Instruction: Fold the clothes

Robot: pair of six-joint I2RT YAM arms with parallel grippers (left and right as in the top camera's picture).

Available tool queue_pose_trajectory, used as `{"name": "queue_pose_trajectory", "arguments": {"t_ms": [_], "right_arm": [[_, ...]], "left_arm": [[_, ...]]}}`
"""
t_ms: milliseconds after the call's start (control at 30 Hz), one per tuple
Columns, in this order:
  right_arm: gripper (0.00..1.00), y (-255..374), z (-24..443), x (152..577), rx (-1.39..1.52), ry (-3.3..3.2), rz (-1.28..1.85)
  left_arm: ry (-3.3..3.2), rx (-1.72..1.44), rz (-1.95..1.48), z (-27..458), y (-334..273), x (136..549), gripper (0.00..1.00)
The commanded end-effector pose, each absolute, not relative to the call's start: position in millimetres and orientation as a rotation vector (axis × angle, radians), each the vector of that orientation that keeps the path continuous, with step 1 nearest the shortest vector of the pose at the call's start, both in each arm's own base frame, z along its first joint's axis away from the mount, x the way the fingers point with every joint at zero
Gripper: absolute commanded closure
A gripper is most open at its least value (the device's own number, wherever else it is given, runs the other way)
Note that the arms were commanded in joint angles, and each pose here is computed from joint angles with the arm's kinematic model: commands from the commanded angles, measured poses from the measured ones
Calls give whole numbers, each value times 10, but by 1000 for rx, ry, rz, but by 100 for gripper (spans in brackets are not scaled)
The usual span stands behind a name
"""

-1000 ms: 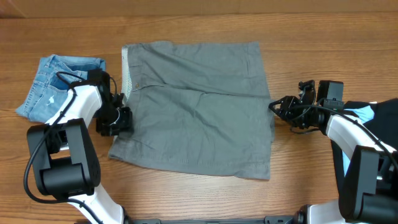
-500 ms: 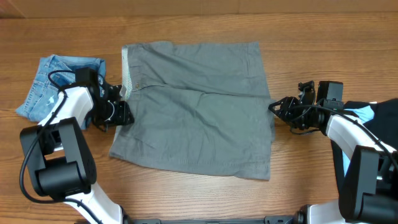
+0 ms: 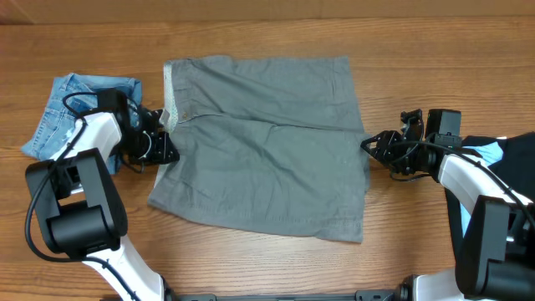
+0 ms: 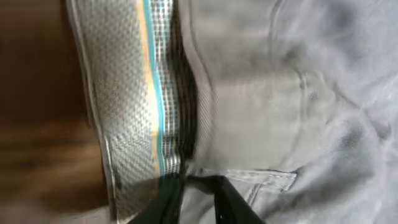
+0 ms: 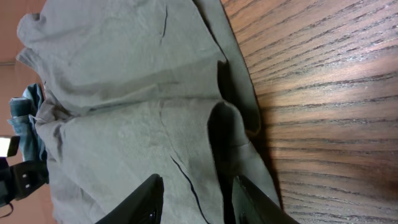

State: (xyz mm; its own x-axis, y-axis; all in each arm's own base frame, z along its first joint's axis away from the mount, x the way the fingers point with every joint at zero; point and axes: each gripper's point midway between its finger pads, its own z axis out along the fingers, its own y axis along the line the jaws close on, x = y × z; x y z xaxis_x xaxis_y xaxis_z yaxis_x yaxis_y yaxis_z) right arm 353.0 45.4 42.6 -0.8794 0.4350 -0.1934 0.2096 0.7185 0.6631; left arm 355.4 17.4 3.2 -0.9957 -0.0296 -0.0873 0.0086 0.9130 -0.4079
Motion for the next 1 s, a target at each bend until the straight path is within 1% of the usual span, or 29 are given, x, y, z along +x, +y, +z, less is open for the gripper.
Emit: {"name": "queue_pose_trajectory", "arguments": {"t_ms": [0,33,100,333,433,467,633,700,800,833,900,967], "right_arm": [[60,470,544,3610,462,2555,952],[60,470,544,3611,462,2555,952],[60,469,544,3612,462,2555,951],[60,469,544,3611,462,2555,952],[60,470,544,3609,463,2556,953],[60,470,544,3609,463,2556,953],[60,471,543,3609,463,2556,953],[61,471,544,3609,464,2556,954],[61,471,542,3607,468,2557,954],[61,470,542,3607,468,2557,954],[61,469,545,3613,464,2554,952],[60,436,521,3615,471,2561,921]], "left_arm": [[2986,-68,-651,31,351,3586,72],[2935,-68,-691,96,358,3673,65],[2897,-58,-709,113,344,3743,59],[2748,75,-741,201,177,4044,55],[2733,101,-759,219,100,4071,57],[2733,109,-761,218,77,4071,59],[2752,151,-766,156,2,4000,63],[2767,145,-773,124,-8,3949,70],[2800,113,-781,112,27,3874,88],[2816,78,-769,102,73,3859,91],[2844,-24,-739,88,196,3836,96],[2840,-94,-744,132,303,3825,96]]}}
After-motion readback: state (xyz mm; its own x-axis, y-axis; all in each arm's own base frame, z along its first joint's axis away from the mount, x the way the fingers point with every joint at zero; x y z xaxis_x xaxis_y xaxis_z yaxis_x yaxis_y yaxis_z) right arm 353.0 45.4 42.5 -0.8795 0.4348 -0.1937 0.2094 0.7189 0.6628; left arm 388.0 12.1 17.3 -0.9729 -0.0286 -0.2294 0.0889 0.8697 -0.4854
